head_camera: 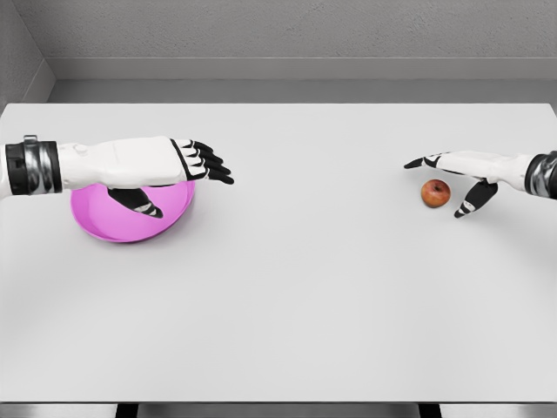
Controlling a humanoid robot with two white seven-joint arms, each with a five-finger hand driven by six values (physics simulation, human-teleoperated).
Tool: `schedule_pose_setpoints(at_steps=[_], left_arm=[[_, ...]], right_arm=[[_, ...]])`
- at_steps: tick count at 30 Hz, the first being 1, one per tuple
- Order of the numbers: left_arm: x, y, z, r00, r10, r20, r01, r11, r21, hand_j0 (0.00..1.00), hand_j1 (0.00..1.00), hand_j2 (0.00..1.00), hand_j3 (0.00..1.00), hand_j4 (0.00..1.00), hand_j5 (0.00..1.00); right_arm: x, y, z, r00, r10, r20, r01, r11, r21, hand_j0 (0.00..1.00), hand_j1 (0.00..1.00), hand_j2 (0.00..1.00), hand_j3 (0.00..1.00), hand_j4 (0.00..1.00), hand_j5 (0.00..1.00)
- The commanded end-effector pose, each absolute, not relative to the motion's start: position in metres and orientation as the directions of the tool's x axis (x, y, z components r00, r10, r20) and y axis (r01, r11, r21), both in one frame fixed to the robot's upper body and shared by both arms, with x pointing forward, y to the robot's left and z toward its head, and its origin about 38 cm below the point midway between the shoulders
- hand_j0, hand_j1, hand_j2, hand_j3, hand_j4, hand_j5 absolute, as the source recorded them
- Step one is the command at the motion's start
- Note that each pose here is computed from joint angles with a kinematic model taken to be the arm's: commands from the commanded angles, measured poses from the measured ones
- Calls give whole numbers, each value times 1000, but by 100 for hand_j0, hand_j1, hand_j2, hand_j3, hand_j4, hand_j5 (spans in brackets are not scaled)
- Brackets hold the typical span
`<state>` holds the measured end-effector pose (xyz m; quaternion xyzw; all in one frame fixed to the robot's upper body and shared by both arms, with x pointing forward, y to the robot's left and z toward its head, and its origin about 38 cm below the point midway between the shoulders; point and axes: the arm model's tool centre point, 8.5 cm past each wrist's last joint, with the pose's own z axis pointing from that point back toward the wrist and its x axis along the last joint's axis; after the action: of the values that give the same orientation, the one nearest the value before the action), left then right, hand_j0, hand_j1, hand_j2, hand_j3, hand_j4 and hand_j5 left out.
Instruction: Put the apple on the plate with both arms
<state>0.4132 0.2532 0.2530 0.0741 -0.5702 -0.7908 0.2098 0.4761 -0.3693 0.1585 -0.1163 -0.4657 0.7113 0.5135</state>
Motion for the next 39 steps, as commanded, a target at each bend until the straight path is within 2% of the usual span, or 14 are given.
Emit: schedule_pose_setpoints(at_steps=[1,3,5,9,20,23,27,35,38,39], left_arm=[[413,254,253,-898,-420,128,253,-256,933,100,100,100,100,100,100],[413,254,254,-899,-419,126,251,-257,933,100,100,100,100,100,100],[414,255,254,-898,-421,126,251,-256,934,100,100,100,100,100,100],[414,255,254,-898,-421,126,251,-256,934,100,100,100,100,100,100],[421,263,251,-882,-451,133,268,-249,931,100,100,100,100,100,100],[422,265,251,-879,-458,135,272,-248,930,100,100,100,100,100,100],[422,265,251,-879,-458,135,272,-248,930,100,100,100,100,100,100],[423,265,253,-880,-457,129,266,-248,931,100,100,100,100,100,100],[423,265,253,-880,-457,129,266,-248,931,100,100,100,100,100,100],[423,265,253,-880,-457,129,266,-248,931,100,100,100,100,100,100]], right_arm=[[476,-369,159,-446,837,317,-622,-35,-782,93,93,93,93,93,93],[476,-369,159,-446,837,317,-622,-35,-782,83,83,83,83,83,83],[476,-368,158,-446,836,320,-623,-33,-781,77,77,77,77,77,77],[476,-368,156,-449,834,321,-624,-36,-781,70,70,70,70,70,70],[474,-362,152,-479,814,329,-622,-51,-781,60,60,60,60,60,60],[473,-363,152,-482,811,331,-622,-51,-781,49,49,49,49,49,49],[472,-363,153,-492,804,334,-618,-52,-785,44,44,44,44,44,44],[472,-361,155,-510,791,339,-609,-54,-791,45,45,45,45,45,45],[469,-340,172,-602,689,403,-570,-18,-822,45,45,45,45,45,45],[465,-313,182,-667,630,397,-539,-40,-841,45,45,45,45,45,45]])
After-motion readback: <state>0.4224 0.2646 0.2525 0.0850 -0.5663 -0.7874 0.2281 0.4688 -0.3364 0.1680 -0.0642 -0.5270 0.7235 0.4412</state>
